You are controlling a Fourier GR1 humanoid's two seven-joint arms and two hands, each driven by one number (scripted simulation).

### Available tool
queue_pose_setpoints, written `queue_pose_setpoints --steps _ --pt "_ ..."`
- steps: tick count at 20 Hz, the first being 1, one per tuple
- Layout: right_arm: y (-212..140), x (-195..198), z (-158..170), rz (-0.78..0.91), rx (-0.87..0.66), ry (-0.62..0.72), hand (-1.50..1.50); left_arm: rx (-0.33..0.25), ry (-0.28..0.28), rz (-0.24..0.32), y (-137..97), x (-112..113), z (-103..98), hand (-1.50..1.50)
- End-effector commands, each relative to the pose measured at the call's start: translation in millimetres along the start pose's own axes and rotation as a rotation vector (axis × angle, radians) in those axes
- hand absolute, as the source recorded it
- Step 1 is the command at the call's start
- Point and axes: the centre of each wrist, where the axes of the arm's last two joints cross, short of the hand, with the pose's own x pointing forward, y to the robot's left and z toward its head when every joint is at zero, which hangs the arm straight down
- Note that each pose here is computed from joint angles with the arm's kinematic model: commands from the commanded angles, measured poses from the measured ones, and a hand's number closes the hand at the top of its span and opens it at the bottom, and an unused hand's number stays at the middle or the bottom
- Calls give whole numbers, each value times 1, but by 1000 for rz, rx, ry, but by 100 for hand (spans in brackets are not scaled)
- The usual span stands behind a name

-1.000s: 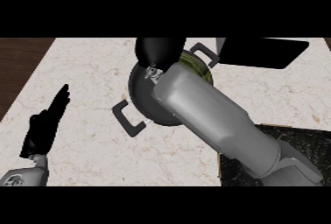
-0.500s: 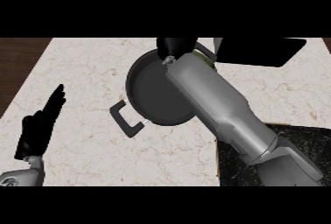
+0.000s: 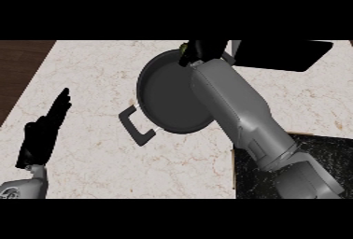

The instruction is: Pick the squash from the tray and place it in the pot

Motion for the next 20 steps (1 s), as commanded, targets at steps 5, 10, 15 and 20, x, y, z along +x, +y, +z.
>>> queue_pose_setpoints --steps 5,10,15,20 --pt "8 -12 -8 -170 -25 10 -150 -23 4 13 -1 -7 3 0" --pt "-11 7 -5 -432 -225 -91 -150 -4 -7 4 -1 8 -7 0" --pt "-20 8 -8 -638 -298 -30 -150 6 6 3 -1 0 4 0" --pt "-13 0 5 -721 -206 -38 -150 5 25 8 -2 -3 2 0"
